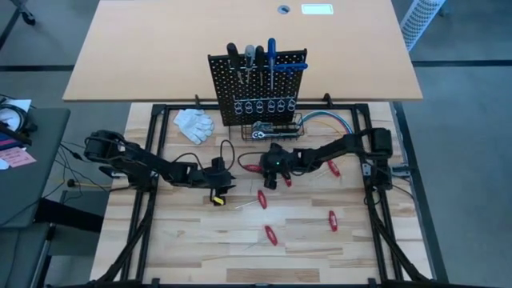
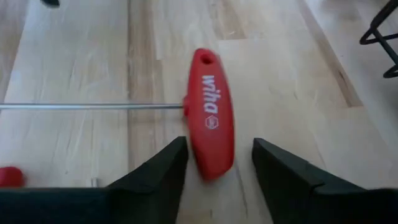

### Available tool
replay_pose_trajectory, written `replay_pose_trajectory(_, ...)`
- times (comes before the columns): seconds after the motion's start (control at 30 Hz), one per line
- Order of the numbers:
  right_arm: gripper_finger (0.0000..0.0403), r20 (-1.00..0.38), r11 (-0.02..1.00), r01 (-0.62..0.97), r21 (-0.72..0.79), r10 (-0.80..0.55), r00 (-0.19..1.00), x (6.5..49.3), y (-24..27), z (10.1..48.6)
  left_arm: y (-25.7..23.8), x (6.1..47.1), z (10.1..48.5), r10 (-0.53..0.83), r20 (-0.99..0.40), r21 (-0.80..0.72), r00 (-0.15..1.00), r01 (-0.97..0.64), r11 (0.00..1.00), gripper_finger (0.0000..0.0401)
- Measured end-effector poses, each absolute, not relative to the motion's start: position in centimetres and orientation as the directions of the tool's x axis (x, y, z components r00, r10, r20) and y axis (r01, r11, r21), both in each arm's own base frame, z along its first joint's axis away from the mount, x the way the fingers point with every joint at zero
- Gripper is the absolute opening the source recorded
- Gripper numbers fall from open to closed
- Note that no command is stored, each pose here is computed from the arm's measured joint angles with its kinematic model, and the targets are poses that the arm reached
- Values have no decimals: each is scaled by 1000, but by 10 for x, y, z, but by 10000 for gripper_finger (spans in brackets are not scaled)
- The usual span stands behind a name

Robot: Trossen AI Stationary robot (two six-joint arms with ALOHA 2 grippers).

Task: Hang tools onto peg board
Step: Hang the red allen wrench on the pegboard

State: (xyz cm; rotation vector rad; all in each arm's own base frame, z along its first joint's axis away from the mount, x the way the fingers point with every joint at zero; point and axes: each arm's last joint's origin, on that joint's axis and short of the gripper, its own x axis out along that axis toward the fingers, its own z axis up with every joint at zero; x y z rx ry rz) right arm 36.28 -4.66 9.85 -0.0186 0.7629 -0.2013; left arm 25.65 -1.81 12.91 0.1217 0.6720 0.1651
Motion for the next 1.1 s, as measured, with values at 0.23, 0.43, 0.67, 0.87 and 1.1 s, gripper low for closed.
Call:
replay_pose_trajectory(0.23,225,-664,982,151,-110,-185,724,364,-47,100,-18,256,129,191,-610,165,769,-112,980,122)
replay_pose_trajectory(0.43,185,-658,988,116,-104,-155,737,367,-46,94,-18,258,131,190,-591,167,784,-111,980,122)
replay_pose_trajectory(0.67,99,-676,993,82,-80,-114,728,369,-45,78,-18,258,131,189,-590,166,785,-111,980,122)
replay_pose_trajectory(0.87,76,-664,992,100,-78,-126,737,369,-45,88,-18,257,131,190,-594,170,781,-109,979,122)
replay_pose_trajectory(1.1,76,-618,966,160,-203,-253,744,366,-30,115,-17,249,144,187,-538,154,822,-123,980,122)
